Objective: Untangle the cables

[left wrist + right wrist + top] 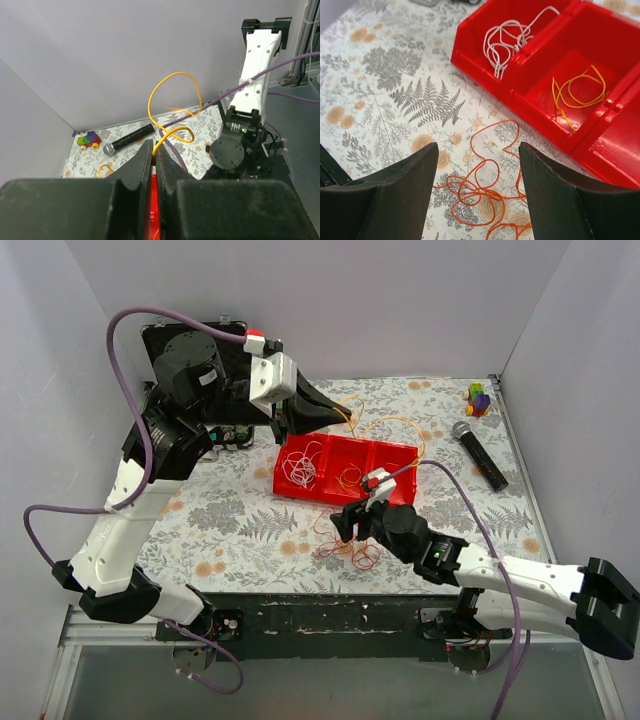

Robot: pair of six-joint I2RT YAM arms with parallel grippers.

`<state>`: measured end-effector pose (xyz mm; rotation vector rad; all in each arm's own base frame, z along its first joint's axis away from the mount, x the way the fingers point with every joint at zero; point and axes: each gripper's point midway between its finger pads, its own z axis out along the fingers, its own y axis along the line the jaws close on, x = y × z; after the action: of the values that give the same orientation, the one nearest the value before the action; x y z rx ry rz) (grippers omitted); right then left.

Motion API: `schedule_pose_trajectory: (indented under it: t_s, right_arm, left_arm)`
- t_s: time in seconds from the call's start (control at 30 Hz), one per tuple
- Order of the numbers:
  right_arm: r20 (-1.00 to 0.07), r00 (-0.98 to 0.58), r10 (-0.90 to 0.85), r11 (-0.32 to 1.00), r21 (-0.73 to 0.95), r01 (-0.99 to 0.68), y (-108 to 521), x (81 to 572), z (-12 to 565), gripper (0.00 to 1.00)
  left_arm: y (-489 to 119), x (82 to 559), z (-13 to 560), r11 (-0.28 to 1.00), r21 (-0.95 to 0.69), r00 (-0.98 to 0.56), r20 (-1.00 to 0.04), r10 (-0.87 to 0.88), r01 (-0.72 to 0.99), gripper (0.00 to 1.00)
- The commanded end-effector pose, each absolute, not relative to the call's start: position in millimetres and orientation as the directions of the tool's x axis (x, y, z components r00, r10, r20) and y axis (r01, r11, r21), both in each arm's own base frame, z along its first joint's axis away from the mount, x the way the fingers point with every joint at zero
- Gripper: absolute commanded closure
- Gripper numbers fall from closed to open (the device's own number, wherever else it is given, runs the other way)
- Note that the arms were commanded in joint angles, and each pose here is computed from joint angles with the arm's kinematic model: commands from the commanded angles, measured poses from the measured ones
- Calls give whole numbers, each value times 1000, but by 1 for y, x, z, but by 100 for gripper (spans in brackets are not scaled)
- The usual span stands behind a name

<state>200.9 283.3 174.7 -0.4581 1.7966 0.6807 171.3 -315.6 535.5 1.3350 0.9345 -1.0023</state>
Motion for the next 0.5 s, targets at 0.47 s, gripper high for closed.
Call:
schedule_pose_trajectory:
  t_s: [0.47]
  right_arm:
    - [-895,-386,223,840,377,-391,210,189,143,31]
  left_arm:
    - [-339,282,440,383,231,256,-967,-14,894,100]
